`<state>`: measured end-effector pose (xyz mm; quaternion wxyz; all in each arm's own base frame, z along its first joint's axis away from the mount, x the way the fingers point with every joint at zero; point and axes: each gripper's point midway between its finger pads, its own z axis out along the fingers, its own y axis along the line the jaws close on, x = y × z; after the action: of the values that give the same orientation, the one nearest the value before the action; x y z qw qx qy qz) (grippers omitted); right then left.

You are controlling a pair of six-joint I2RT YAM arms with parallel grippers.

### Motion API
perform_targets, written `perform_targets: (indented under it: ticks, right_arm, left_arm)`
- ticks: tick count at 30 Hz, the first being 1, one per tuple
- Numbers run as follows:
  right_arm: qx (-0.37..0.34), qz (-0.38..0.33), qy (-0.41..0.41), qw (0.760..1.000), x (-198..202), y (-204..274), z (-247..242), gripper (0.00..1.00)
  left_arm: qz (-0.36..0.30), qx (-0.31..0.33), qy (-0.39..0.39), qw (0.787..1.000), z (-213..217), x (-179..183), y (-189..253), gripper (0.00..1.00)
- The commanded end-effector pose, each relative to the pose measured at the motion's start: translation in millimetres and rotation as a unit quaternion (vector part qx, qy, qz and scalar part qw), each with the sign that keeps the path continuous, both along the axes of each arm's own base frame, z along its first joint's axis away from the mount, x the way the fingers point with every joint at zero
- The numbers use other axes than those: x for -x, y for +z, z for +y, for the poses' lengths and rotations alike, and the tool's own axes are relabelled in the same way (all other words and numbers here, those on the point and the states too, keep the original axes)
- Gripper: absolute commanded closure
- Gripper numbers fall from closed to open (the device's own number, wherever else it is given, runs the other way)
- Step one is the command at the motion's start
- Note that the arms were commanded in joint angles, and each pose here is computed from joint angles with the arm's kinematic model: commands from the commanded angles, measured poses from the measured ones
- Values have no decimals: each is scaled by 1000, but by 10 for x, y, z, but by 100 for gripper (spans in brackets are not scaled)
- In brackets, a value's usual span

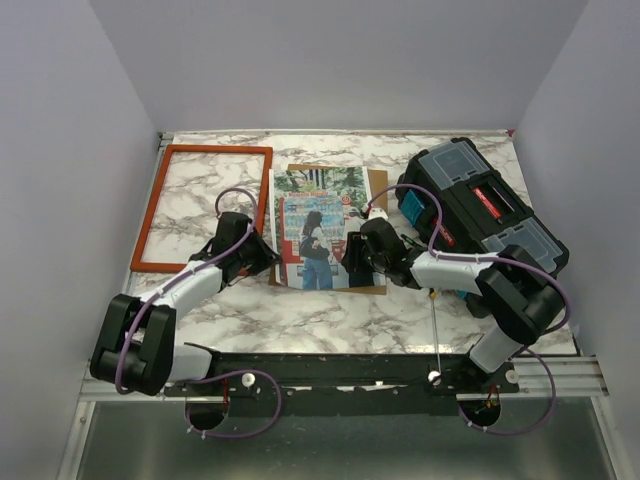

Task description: Take the photo out of the frame

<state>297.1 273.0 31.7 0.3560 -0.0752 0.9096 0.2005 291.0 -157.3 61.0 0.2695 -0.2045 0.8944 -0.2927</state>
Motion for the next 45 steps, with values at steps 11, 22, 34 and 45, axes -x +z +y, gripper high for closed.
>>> perform_targets:
  ticks: [11, 22, 34, 45]
  right_arm:
    - [52, 78, -59, 994, 231, -410, -303, 37]
    - [49, 92, -79, 991, 267, -469, -333, 28]
    - [15, 48, -39, 998, 198, -49, -203, 9]
    - [27, 58, -17, 998, 261, -108, -211, 6]
  left_arm:
    - [-20, -49, -42, 998, 73, 39, 744, 100]
    - [-11, -102, -48, 994, 202, -8, 1218, 100]
    - [-47, -118, -68, 989, 222, -52, 1495, 100]
    - [-62, -245, -1, 968, 738, -136, 1886, 100]
